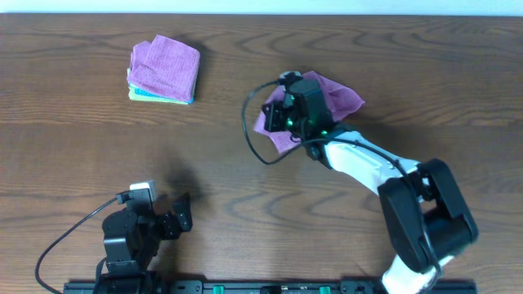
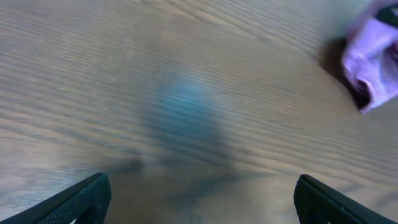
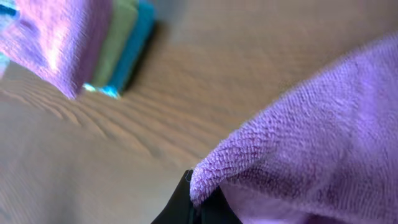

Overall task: Fold the cloth
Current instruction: 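Drag the pink cloth leftward across the table with the right gripper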

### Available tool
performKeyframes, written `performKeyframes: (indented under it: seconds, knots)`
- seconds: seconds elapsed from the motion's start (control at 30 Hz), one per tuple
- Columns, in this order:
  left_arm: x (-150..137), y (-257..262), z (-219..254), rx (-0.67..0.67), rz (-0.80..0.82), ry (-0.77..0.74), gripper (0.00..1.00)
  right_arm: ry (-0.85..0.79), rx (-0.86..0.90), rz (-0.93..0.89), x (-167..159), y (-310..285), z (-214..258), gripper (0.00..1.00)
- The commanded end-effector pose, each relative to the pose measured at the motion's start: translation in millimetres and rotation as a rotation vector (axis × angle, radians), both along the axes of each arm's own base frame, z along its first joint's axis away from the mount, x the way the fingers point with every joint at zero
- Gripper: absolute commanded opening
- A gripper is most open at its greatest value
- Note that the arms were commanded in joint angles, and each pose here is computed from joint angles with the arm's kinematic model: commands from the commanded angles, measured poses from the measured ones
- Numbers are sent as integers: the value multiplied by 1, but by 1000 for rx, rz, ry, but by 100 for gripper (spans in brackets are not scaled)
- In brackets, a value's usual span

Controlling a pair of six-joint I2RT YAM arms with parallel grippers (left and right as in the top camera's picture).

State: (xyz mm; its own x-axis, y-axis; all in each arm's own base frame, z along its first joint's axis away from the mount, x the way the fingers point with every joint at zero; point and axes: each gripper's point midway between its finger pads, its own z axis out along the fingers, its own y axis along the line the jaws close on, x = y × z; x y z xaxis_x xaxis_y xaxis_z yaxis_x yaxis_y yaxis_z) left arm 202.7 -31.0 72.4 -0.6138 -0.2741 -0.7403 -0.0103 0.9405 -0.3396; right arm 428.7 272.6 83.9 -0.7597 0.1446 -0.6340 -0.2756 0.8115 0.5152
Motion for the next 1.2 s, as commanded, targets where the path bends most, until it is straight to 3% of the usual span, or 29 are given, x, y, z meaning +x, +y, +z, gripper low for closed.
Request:
performKeyframes:
  seconds: [0.0, 0.3, 0.33, 0.37, 0.4, 0.43, 0.53, 0.9, 1.0, 1.17]
  knots:
    - [0, -12, 13, -42, -54, -22, 95, -33, -24, -3, 16, 15, -10, 1]
    - [-3, -24, 15, -87, -115, -24, 95, -105, -60, 27, 76, 58, -40, 4]
    - [-3, -24, 15, -86, -115, -24, 95, -117, -59, 26, 82, 61, -39, 9]
    - [-3, -24, 15, -86, -115, -24, 95, -124, -56, 28, 85, 63, -37, 25]
    - [-3, -24, 15, -86, -115, -23, 95, -130, -53, 28, 87, 64, -33, 50]
    - [-3, -24, 15, -86, -115, -23, 95, -131, -51, 29, 89, 66, -30, 59]
    - [-3, -24, 15, -86, -115, -24, 95, -105, -31, 72, 83, 72, -17, 68]
    - [-3, -24, 15, -86, -115, -24, 95, -47, -68, 36, 57, 50, 48, 79]
    - [-3, -24, 15, -86, -115, -23, 95, -11, -197, -16, 44, 21, 55, 79]
    - [-3, -24, 15, -86, -115, -23, 95, -57, -549, 54, 31, -23, 44, 84]
